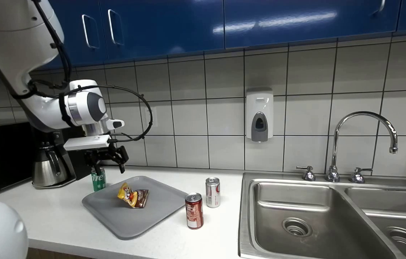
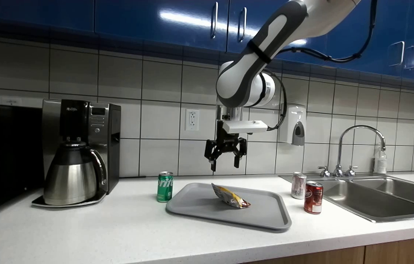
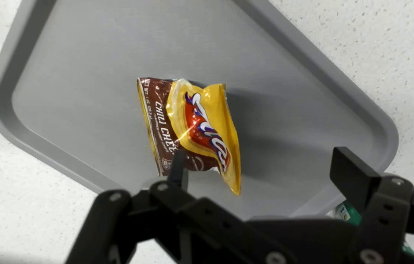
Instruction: Remove the red, grey and green cans from the tray
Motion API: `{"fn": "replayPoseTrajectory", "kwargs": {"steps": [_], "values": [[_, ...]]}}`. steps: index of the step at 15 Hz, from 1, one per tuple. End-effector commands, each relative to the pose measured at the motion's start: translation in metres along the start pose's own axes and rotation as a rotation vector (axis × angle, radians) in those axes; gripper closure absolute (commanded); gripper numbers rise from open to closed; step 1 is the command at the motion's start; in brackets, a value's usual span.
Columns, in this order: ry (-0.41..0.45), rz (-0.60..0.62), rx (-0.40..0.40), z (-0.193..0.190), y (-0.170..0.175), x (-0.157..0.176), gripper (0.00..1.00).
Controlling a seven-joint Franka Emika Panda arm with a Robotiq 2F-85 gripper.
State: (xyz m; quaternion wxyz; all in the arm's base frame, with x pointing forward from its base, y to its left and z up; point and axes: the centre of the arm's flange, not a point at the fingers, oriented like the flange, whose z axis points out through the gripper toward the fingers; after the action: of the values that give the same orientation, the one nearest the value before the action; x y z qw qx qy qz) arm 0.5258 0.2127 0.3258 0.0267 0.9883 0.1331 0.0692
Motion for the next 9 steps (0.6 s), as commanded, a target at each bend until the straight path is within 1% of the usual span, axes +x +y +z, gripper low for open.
{"fn": "replayPoseTrajectory", "kwargs": {"steps": [1, 9], "values": [[-0.003, 0.005, 0.001, -0.0002, 0.0021, -0.0027, 0.00], [-0.007, 0.009, 0.002, 0.0000, 0.0037, -0.0065, 0.00]]}}
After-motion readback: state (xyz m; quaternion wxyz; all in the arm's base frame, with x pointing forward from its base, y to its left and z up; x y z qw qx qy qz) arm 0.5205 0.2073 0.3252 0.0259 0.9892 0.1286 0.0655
